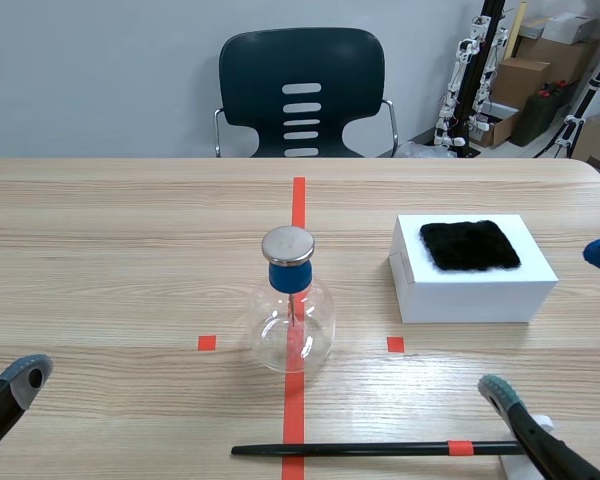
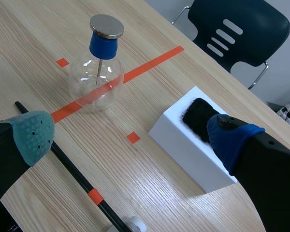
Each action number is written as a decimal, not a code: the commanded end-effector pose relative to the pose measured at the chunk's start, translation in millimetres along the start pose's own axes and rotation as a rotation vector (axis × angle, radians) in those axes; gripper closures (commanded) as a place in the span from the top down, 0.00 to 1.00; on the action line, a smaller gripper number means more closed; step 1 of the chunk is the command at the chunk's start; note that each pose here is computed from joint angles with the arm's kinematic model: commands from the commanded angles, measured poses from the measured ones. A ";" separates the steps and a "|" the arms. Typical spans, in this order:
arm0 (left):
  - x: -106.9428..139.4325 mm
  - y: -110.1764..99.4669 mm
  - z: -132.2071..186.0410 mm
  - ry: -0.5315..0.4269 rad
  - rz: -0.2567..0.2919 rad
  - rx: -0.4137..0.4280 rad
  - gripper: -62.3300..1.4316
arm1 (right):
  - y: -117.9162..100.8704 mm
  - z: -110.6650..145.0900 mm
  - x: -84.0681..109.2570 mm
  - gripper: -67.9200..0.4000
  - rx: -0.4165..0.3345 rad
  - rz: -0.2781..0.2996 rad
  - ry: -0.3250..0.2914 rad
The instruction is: Do the electroscope experiment. pick up the black charging rod
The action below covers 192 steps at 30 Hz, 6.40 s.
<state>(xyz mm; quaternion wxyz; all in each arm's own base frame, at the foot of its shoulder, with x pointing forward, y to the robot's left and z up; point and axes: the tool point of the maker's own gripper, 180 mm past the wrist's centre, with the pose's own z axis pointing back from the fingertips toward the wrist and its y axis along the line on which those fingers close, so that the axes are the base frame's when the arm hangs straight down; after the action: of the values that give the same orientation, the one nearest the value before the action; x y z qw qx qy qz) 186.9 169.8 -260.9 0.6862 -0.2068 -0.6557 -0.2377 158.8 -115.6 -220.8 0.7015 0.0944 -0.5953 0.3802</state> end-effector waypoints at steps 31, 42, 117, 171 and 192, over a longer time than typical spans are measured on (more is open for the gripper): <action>13.4 -11.7 -2.5 -0.122 0.046 0.037 1.00 | 1.5 -1.3 -6.4 1.00 0.019 0.073 0.056; 18.4 -18.1 -1.4 -0.216 0.046 0.062 1.00 | 10.8 -10.3 -35.9 1.00 0.192 0.300 0.349; -65.3 -49.8 -3.4 -0.296 -0.001 -0.036 1.00 | 48.9 -73.5 -168.9 1.00 0.678 0.413 0.901; -64.8 -53.0 -14.0 -0.294 -0.029 -0.090 1.00 | 63.2 -61.3 -174.5 0.54 0.730 0.368 0.829; -63.5 -52.3 -5.0 -0.324 -0.013 -0.078 1.00 | 64.2 -62.5 -173.4 0.04 0.730 0.365 0.823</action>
<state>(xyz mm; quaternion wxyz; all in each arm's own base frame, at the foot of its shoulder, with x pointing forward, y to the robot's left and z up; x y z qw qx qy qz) 155.0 126.4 -332.7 0.5725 -0.2657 -0.7404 -0.2313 161.3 -110.2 -419.6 0.7260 0.0705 -0.1043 0.6761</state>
